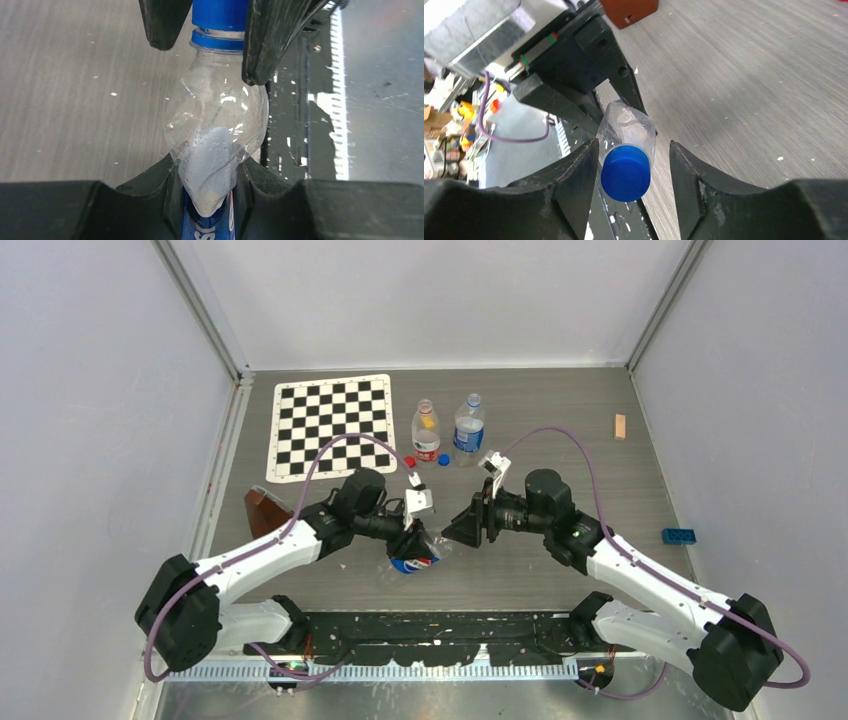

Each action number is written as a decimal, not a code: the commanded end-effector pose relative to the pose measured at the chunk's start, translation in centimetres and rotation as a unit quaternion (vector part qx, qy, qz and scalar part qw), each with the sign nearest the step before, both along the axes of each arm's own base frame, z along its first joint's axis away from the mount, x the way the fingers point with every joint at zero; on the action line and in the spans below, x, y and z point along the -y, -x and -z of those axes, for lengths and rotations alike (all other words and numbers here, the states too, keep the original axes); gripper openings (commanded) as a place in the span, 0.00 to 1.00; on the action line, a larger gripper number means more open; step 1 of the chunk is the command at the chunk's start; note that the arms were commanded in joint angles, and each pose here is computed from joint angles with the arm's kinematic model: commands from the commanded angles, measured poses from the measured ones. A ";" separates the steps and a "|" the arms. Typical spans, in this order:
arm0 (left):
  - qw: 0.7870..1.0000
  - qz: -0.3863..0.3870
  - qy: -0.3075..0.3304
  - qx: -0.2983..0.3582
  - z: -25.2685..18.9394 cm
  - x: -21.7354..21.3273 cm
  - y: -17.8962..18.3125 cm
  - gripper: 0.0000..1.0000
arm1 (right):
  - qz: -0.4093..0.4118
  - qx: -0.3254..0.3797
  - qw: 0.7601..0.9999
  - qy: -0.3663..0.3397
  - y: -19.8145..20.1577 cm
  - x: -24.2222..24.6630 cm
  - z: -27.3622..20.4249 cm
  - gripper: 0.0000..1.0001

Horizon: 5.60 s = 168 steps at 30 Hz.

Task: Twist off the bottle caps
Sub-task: Unscrew the bottle cap from the plastic bottle.

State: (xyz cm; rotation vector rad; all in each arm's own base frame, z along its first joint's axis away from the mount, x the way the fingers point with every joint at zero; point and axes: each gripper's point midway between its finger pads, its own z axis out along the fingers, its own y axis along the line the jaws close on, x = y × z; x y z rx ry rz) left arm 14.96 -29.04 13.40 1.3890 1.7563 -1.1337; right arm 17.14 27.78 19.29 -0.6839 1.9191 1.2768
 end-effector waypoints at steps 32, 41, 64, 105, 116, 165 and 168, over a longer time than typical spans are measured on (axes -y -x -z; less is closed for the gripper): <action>0.939 -0.209 -0.036 0.271 -3.0 -2.0 -7.8 0.00 | 0.178 -0.107 0.977 -0.044 -5.9 -0.5 -5.2 0.62; 0.939 -0.205 -0.034 0.275 -3.0 -1.9 -7.7 0.00 | 0.173 -0.119 0.977 -0.045 -6.5 -1.5 -4.6 0.51; 0.992 -0.018 0.032 0.118 -3.4 0.6 -1.1 0.00 | 0.003 -0.010 1.000 -0.011 -0.4 -0.6 -2.8 0.03; 0.941 -0.211 0.003 0.265 -3.8 -3.0 -7.6 0.00 | 0.174 -0.098 0.977 -0.076 -6.0 -0.9 -6.4 0.67; 0.940 -0.208 0.006 0.270 -3.9 -2.6 -7.6 0.00 | 0.167 -0.110 0.977 -0.079 -6.4 -1.7 -5.9 0.62; 0.955 -0.185 -0.001 0.234 -2.8 -1.6 -6.9 0.00 | 0.120 -0.094 0.988 -0.034 -5.1 -1.8 -4.0 0.32; 0.959 -0.175 0.002 0.222 -2.8 -1.0 -6.6 0.00 | 0.112 -0.089 0.989 -0.028 -4.9 -1.8 -3.7 0.30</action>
